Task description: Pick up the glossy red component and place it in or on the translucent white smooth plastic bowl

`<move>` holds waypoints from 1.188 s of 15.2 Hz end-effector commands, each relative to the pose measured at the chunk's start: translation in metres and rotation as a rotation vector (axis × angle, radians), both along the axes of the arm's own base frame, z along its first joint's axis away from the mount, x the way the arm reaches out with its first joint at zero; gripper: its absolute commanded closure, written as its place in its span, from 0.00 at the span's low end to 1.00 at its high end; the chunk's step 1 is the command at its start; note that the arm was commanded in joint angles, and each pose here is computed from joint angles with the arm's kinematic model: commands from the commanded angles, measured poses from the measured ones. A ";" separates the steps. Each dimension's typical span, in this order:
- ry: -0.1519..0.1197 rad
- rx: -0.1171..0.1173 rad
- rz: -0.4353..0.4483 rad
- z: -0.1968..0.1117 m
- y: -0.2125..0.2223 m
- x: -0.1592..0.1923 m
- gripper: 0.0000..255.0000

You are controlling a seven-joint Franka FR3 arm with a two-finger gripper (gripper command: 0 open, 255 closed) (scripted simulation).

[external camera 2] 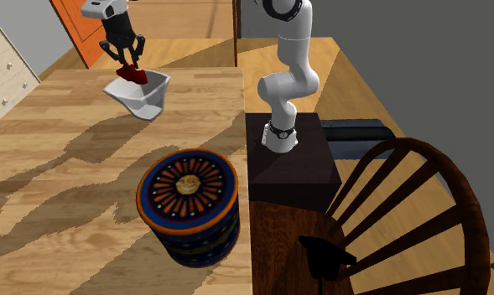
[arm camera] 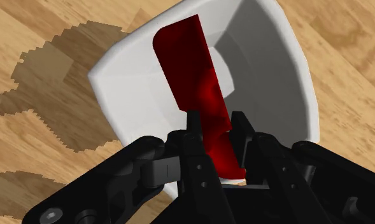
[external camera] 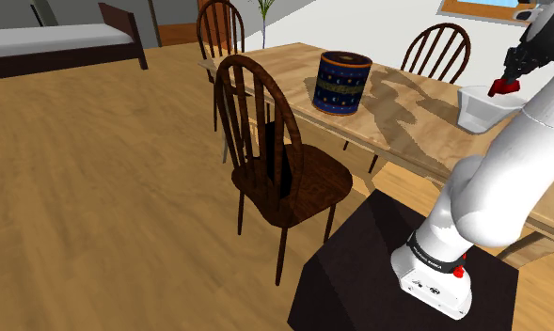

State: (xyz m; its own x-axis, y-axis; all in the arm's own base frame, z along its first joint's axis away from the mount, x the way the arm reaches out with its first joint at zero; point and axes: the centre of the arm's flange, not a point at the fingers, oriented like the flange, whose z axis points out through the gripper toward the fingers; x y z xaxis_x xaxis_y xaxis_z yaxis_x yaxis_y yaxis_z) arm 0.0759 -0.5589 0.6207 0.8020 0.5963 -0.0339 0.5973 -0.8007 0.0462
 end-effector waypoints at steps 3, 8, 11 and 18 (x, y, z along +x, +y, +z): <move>-0.001 0.000 -0.001 -0.019 -0.001 0.000 1.00; -0.001 0.000 -0.001 -0.019 -0.001 0.000 1.00; -0.001 0.000 -0.001 -0.019 -0.001 0.000 0.00; -0.001 0.000 -0.001 0.007 0.001 0.000 0.00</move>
State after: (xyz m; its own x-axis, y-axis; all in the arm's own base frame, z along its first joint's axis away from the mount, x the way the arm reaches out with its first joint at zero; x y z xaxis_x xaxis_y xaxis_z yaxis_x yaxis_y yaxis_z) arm 0.0741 -0.5578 0.6206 0.8038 0.5939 -0.0339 0.5949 -0.8023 0.0500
